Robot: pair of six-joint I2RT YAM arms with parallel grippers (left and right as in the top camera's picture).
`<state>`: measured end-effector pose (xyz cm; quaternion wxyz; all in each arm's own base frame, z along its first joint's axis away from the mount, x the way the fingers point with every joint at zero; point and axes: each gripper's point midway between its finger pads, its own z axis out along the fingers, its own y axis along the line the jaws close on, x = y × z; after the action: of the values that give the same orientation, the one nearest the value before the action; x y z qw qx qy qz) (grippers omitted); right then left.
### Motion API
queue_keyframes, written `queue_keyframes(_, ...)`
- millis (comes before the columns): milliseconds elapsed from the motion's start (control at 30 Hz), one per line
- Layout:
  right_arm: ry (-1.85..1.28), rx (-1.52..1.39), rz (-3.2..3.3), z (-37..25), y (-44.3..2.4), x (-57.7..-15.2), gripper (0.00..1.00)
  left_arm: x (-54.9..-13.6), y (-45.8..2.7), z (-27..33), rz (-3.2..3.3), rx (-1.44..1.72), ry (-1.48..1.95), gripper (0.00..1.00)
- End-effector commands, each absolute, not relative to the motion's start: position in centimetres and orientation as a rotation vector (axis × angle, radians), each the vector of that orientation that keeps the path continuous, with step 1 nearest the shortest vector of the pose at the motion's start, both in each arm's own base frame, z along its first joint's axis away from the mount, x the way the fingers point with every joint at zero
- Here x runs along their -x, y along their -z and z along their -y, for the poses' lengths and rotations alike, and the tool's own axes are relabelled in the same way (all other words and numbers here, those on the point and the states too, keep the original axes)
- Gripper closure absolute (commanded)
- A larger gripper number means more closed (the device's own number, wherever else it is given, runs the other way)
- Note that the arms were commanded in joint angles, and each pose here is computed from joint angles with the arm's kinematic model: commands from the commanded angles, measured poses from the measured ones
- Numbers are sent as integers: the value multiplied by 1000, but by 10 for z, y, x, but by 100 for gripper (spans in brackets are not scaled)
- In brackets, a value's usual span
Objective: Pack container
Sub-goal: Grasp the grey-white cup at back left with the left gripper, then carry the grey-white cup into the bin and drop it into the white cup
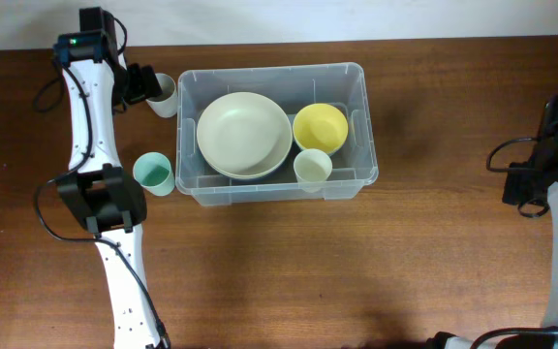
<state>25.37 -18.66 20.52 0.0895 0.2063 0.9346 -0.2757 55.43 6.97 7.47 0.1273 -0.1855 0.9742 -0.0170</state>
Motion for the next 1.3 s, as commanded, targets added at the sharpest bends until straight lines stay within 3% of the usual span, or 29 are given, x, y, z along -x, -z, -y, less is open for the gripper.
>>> queue_keyframes(0,822,-625,-2782,188,-203,-253,1,-554,-60,-65,-2861,539,65,1)
queue_keyframes(200,822,-625,-2782,188,-203,-253,1,-552,-46,-65,-2889,544,63,10)
queue_keyframes(400,822,-624,-2782,188,-203,-253,1,-552,-37,-65,-2902,548,62,69)
queue_keyframes(533,822,-625,-2782,188,-203,-253,1,-556,-44,-68,-2875,549,63,96)
queue_keyframes(567,822,-624,-2782,188,-203,-253,1,-557,-48,-70,-2862,554,63,99)
queue_keyframes(733,822,-624,-2782,188,-203,-253,1,-565,-85,-92,-2744,624,68,99)
queue_keyframes(967,822,-624,-2782,188,-203,-253,1,-557,-183,-113,-2549,638,79,99)
queue_keyframes(1133,822,-624,-2782,188,-203,-253,1,-542,-271,-75,-2420,517,272,99)
queue_keyframes(1267,822,-625,-2782,188,-203,-253,1,-513,-330,-18,-2377,248,377,99)
